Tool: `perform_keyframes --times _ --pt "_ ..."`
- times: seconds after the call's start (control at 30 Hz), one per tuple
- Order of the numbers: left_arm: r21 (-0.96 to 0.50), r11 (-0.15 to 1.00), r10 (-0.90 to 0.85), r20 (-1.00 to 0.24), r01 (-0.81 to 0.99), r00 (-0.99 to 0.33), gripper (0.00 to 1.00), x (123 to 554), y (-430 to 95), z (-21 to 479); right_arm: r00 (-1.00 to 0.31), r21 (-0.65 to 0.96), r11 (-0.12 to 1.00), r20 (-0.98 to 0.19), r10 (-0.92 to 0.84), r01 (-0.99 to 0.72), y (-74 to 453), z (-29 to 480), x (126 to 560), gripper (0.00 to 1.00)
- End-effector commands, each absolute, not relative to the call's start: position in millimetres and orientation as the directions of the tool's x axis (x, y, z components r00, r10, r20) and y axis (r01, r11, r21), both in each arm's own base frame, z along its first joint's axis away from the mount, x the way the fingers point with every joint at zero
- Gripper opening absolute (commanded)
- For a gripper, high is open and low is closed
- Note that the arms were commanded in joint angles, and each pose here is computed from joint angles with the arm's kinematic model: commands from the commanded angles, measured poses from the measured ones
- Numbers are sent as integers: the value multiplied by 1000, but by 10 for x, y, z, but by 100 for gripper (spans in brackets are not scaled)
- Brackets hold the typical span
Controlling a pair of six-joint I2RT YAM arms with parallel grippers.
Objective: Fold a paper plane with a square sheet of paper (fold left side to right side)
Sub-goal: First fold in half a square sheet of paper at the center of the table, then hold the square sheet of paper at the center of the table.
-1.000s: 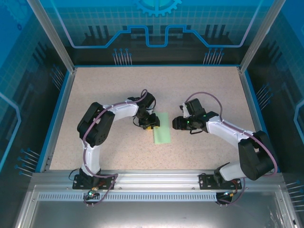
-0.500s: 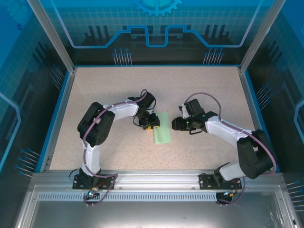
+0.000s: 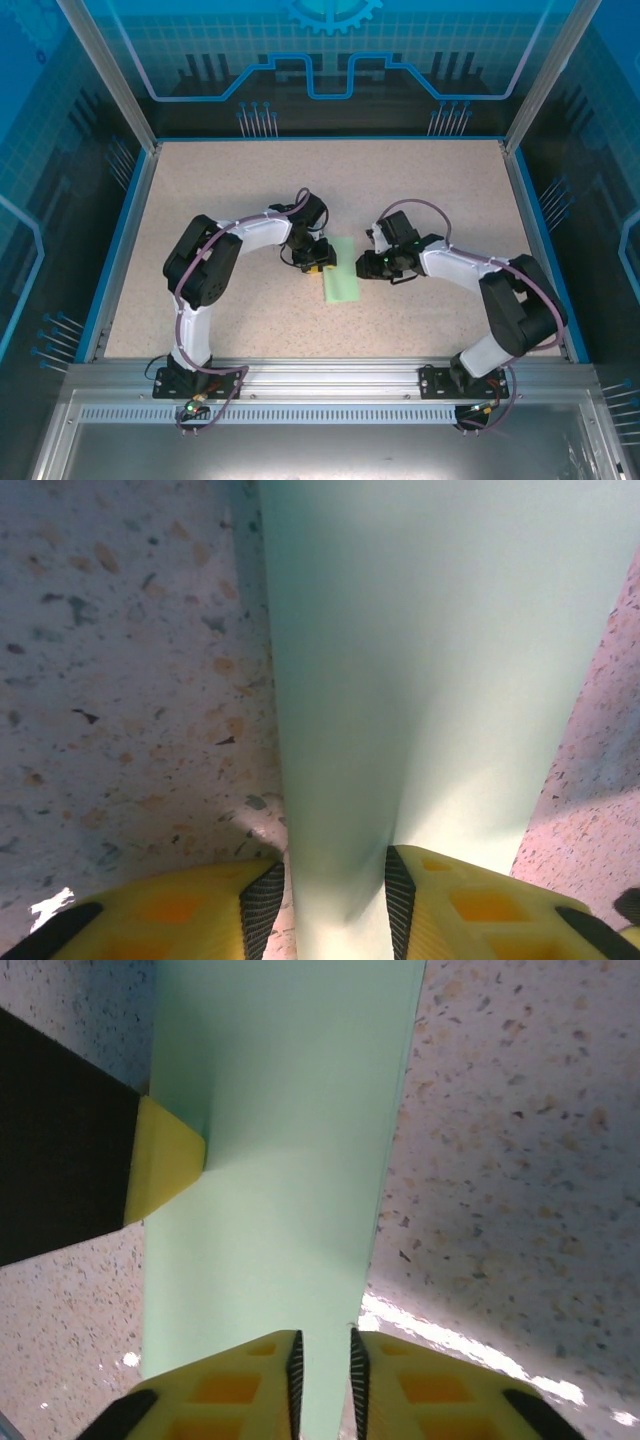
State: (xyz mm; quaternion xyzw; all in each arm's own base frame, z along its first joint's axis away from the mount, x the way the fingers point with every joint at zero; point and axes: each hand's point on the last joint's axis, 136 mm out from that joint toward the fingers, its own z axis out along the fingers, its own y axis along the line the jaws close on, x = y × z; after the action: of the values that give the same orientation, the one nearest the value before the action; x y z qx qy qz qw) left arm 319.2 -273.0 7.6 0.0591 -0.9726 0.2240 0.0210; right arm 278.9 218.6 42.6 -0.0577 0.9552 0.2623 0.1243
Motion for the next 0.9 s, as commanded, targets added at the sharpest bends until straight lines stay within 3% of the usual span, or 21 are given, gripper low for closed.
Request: perform_keyframes --times 0.0,0.87 --pt "-257 958 -103 104 -127 -989 40 3000 -2494 -721 -958 533 821 -282 -57 -206 2380 493 2875 19" --pt "-259 959 -90 104 -114 -990 39 2999 -2506 -713 -982 432 887 -160 -102 -163 2352 56 2813 19"
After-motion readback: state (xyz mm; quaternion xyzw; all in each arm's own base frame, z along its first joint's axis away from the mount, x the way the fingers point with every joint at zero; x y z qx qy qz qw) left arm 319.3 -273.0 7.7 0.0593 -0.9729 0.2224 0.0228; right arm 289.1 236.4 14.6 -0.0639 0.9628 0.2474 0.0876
